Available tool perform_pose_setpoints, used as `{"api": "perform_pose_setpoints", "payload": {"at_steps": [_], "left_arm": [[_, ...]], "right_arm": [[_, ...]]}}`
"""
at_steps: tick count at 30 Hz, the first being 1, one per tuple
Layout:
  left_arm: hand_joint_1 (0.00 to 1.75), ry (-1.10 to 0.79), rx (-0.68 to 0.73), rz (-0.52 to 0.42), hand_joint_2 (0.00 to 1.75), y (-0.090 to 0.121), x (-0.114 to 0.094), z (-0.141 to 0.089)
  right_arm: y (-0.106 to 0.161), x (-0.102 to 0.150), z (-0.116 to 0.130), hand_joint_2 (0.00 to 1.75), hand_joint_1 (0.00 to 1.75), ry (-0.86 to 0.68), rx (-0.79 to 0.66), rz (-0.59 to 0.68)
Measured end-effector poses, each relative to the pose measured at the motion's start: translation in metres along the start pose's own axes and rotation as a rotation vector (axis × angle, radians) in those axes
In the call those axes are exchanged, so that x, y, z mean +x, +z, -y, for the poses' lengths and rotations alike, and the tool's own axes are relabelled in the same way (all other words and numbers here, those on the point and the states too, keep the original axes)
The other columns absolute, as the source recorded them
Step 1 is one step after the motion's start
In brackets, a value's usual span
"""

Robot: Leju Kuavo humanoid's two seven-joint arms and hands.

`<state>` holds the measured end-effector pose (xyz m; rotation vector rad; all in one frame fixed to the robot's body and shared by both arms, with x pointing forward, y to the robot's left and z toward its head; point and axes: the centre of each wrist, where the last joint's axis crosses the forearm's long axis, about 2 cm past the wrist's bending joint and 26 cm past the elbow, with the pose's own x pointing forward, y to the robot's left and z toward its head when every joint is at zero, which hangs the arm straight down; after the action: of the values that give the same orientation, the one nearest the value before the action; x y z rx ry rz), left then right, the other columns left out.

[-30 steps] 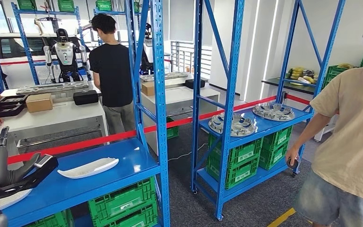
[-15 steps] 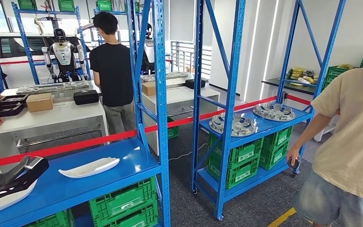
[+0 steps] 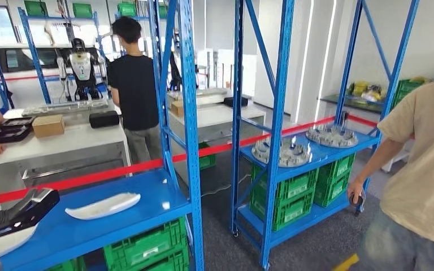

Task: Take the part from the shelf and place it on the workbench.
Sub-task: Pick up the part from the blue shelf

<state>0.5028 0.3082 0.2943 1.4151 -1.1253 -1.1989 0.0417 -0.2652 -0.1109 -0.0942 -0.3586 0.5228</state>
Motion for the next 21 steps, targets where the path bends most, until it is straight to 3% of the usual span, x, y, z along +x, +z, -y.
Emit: {"api": "perform_pose_setpoints", "payload": {"at_steps": [11, 21], "left_arm": [[0.0, -0.005, -0.03, -0.014, 0.0, 0.004, -0.005, 0.013], [0.0, -0.005, -0.056, -0.044, 0.0, 0.002, -0.009, 0.01]], "right_arm": [[0.0, 0.002, -0.001, 0.0, 0.0, 0.003, 0.006, 0.001], [-0.001, 0.006, 0.0, 0.0, 0.0, 0.004, 0.006, 0.004]]}}
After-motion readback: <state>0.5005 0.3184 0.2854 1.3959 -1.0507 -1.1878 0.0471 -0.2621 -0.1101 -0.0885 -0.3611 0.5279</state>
